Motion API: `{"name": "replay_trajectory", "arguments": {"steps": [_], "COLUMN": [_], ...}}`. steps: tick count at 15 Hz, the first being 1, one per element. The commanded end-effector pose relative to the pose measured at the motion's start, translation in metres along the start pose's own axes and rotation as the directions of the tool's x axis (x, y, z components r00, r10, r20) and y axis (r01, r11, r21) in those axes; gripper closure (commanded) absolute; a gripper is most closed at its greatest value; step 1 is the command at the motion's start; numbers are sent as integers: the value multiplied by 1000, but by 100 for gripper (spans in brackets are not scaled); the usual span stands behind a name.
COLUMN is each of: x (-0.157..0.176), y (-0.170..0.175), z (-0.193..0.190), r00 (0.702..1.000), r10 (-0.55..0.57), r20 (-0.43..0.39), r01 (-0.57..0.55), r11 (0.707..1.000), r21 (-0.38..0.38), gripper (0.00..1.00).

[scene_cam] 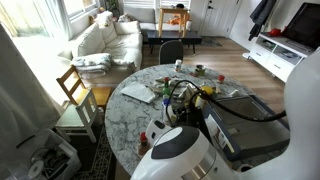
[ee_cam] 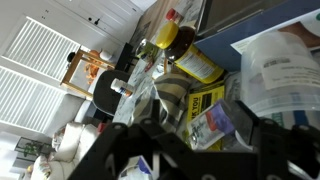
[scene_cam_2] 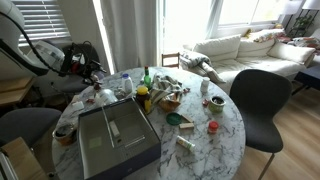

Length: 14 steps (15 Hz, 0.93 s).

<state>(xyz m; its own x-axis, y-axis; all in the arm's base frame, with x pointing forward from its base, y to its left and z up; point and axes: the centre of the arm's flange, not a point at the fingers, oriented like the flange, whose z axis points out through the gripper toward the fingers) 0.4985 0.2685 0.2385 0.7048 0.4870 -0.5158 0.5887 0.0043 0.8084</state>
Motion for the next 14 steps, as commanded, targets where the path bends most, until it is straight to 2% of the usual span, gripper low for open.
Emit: {"name": "replay_trajectory", "arguments": {"steps": [1, 3, 4, 12, 14], "x": [-14, -15, -14, -13, -12], "y": [21, 32, 27, 30, 34], "z": [-8, -8, -5, -5, -1], "r00": [994, 982, 993, 992, 981], "r10": [66, 117, 75, 81, 149], "r20": [82, 151, 89, 96, 122], "r01": [-70, -134, -81, -88, -167], "r11": [996, 985, 995, 993, 974], "r21": [52, 108, 66, 72, 151], "gripper": [0, 0, 0, 0, 0]}}
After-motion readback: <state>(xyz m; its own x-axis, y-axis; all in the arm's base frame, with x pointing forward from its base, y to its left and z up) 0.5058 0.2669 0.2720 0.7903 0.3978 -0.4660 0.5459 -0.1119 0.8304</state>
